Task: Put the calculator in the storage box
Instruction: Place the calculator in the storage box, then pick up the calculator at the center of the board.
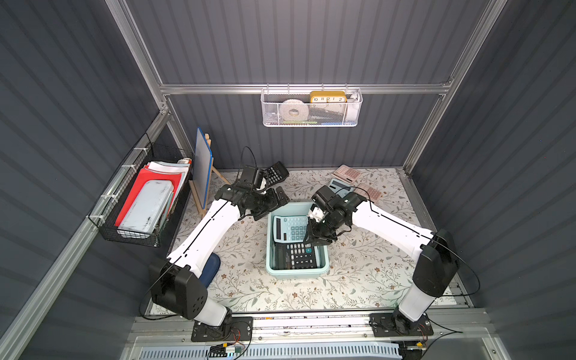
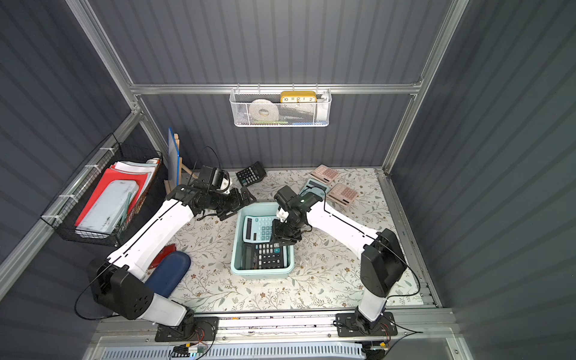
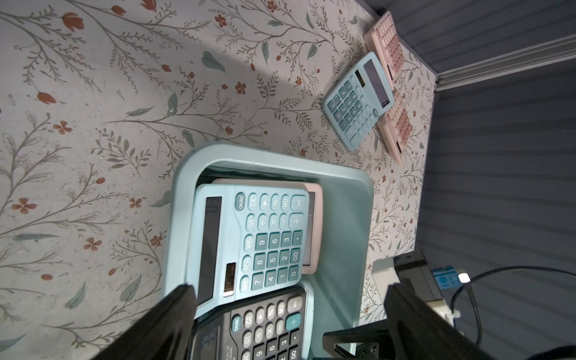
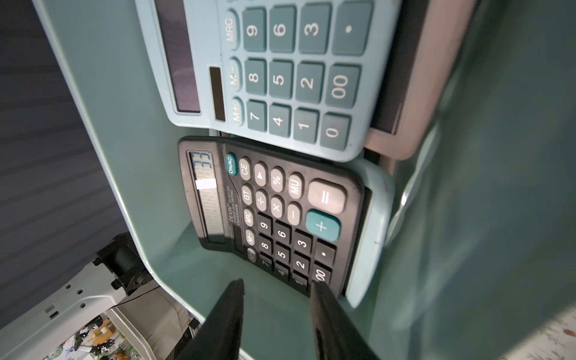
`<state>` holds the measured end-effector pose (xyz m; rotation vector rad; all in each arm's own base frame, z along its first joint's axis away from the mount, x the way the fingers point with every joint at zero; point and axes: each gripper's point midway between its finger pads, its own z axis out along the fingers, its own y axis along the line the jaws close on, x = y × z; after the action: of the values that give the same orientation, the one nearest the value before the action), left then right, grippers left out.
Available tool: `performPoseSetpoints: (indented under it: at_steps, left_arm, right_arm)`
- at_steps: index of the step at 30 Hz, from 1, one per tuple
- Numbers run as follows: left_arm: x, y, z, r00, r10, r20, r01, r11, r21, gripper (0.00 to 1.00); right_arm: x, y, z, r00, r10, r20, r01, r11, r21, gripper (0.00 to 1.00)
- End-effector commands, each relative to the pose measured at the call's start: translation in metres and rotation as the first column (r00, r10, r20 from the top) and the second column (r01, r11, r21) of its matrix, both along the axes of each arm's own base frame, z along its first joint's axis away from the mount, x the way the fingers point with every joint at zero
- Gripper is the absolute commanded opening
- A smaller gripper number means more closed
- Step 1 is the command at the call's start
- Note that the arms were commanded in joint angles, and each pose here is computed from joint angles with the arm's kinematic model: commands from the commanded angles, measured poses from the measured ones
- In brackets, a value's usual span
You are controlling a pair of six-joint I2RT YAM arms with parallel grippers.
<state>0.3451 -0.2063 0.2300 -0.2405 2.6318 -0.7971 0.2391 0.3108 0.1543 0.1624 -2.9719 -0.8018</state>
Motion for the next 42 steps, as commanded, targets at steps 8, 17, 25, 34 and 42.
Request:
performPoseSetpoints:
  at_steps: [8,17,25,34,42]
  left_arm:
    - [-0.013,0.01,-0.043,0.991,0.012,-0.134,-0.009,1.0,0.023,0.99]
    - [-0.012,0.011,-0.044,0.99,0.019,-0.14,-0.019,1.0,0.006,0.99]
    - [-0.007,0.01,-0.029,0.996,0.019,-0.09,-0.02,1.0,-0.018,0.99]
    - [0.014,0.0,-0.004,1.0,-0.001,-0.011,0.0,0.999,-0.053,0.99]
    - [0.038,-0.012,0.003,1.0,-0.026,0.017,0.027,0.998,-0.06,0.99]
  right_arm:
    - [-0.023,0.015,-0.03,0.989,0.138,-0.048,-0.141,0.986,-0.089,0.4]
    - [-0.03,0.045,-0.042,0.971,0.226,-0.074,-0.232,0.97,-0.072,0.38]
    - [-0.025,0.042,-0.019,0.974,0.226,0.016,-0.225,0.972,-0.062,0.37]
    - [0.007,0.02,0.027,0.976,0.103,0.193,-0.098,0.995,-0.036,0.41]
    - [0.058,-0.035,0.053,0.95,-0.202,0.239,0.188,0.979,0.079,0.5]
